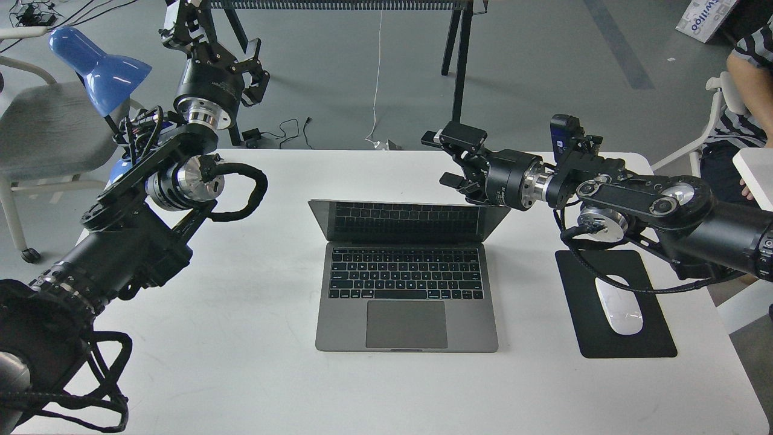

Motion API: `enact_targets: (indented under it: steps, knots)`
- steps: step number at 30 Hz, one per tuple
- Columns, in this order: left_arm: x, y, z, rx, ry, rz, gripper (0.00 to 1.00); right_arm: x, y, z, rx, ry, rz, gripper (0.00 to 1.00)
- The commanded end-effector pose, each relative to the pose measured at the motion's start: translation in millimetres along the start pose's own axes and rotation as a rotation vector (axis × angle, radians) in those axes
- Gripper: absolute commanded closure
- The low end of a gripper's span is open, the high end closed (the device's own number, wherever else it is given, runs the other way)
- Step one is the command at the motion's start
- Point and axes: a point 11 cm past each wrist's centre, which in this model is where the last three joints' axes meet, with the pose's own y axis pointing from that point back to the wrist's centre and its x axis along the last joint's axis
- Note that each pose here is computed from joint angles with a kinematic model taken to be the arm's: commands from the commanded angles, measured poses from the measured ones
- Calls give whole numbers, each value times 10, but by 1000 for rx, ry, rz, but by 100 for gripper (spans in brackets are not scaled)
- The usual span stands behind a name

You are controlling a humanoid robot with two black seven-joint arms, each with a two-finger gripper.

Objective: Close notebook with right arm
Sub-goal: 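Push the top of the laptop screen away with the right gripper, tilting it down, then press the screen down flat onto the base with the right gripper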

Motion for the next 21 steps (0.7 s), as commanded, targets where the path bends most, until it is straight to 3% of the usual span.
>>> enact_targets:
  steps: [1,21]
  knots:
    - [0,0,0,0,0,0,0,-96,5,81,-24,29,-35,0]
    - [0,0,0,0,0,0,0,-657,4,501,-100,20,-174,0]
